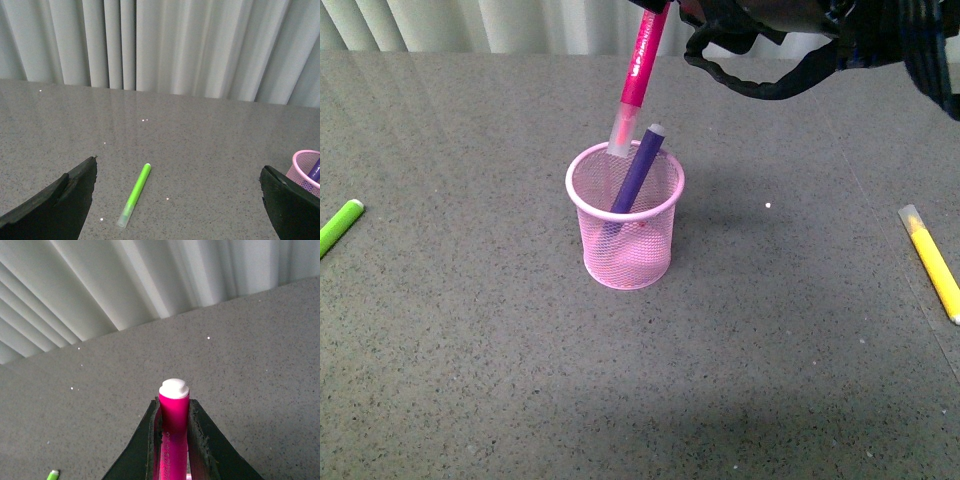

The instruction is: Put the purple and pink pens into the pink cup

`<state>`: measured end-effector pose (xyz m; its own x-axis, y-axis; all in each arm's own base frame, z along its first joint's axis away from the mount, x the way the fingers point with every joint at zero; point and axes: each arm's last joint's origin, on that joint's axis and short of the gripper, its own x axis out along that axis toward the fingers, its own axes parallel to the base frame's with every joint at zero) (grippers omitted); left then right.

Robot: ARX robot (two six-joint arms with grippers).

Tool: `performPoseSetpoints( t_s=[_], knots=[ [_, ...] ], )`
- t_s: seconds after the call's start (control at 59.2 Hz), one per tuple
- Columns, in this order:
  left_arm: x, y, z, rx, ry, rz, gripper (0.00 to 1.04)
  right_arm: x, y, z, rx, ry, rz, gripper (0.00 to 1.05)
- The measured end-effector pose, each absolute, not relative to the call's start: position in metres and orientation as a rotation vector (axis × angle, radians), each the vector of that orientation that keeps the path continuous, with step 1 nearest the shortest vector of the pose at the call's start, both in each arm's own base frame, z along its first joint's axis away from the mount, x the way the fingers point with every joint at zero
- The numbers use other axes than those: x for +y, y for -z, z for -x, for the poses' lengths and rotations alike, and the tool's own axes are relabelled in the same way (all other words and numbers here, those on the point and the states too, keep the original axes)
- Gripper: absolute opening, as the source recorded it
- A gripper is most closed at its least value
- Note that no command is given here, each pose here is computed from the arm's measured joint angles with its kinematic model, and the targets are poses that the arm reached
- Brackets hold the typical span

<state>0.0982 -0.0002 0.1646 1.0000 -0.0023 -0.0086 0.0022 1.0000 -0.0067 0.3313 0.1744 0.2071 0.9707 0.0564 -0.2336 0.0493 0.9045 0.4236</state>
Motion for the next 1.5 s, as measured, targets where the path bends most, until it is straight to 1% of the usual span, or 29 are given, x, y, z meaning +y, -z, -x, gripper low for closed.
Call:
performPoseSetpoints(
  t_s=[0.287,0.422,0.439,0.456,0.524,0.541,0.625,0.845,0.879,0.912,0.946,0.98,1.048,1.098,1.149,1.217,1.284,1.352,1.402,1.436,1.504],
  knots=[
    [0.000,-0.165,-0.098,0.009,0.002,0.007,0.97,0.176,-0.187,-0.335,0.269,0.014,-0.456,0.07],
    [0.000,-0.165,-0.098,0.009,0.002,0.007,0.97,0.177,-0.186,-0.335,0.258,0.006,-0.475,0.07],
    [0.000,-0.165,-0.098,0.009,0.002,0.007,0.97,0.177,-0.186,-0.335,0.259,0.001,-0.476,0.09],
    [0.000,-0.165,-0.098,0.009,0.002,0.007,0.97,0.177,-0.186,-0.335,0.260,-0.007,-0.481,0.14],
    [0.000,-0.165,-0.098,0.009,0.002,0.007,0.97,0.177,-0.185,-0.334,0.271,-0.026,-0.490,0.29],
    [0.000,-0.165,-0.098,0.009,0.002,0.007,0.97,0.178,-0.184,-0.334,0.274,-0.030,-0.491,0.30],
    [0.000,-0.165,-0.098,0.009,0.002,0.007,0.97,0.178,-0.182,-0.333,0.304,-0.034,-0.503,0.44],
    [0.000,-0.165,-0.098,0.009,0.002,0.007,0.97,0.181,-0.180,-0.332,0.320,-0.052,-0.518,0.77],
    [0.000,-0.165,-0.098,0.009,0.002,0.007,0.97,0.181,-0.181,-0.332,0.324,-0.051,-0.514,0.84],
    [0.000,-0.165,-0.098,0.009,0.002,0.007,0.97,0.180,-0.181,-0.332,0.326,-0.054,-0.514,0.88],
    [0.000,-0.165,-0.098,0.009,0.002,0.007,0.97,0.179,-0.184,-0.332,0.332,-0.065,-0.513,0.94],
    [0.000,-0.165,-0.098,0.009,0.002,0.007,0.97,0.177,-0.187,-0.332,0.334,-0.074,-0.512,0.98],
    [0.000,-0.165,-0.098,0.009,0.002,0.007,0.97,0.165,-0.201,-0.332,0.337,-0.107,-0.518,0.97],
    [0.000,-0.165,-0.098,0.009,0.002,0.007,0.97,0.144,-0.223,-0.329,0.327,-0.134,-0.519,0.97],
    [0.000,-0.165,-0.098,0.009,0.002,0.007,0.97,0.113,-0.245,-0.320,0.302,-0.140,-0.503,0.97],
    [0.000,-0.165,-0.098,0.009,0.002,0.007,0.97,0.081,-0.253,-0.303,0.300,-0.110,-0.486,0.97],
    [0.000,-0.165,-0.098,0.009,0.003,0.007,0.97,0.046,-0.244,-0.277,0.335,-0.043,-0.495,0.97],
    [0.000,-0.165,-0.098,0.009,0.002,0.007,0.97,0.012,-0.221,-0.242,0.388,0.095,-0.545,0.97],
    [0.000,-0.165,-0.098,0.009,0.002,0.007,0.97,0.000,-0.204,-0.226,0.414,0.170,-0.572,0.97],
    [0.000,-0.165,-0.098,0.009,0.002,0.007,0.97,-0.001,-0.198,-0.224,0.370,0.136,-0.530,0.93],
    [0.000,-0.165,-0.098,0.009,0.002,0.007,0.97,-0.001,-0.191,-0.216,0.202,0.047,-0.368,0.81]
  ],
)
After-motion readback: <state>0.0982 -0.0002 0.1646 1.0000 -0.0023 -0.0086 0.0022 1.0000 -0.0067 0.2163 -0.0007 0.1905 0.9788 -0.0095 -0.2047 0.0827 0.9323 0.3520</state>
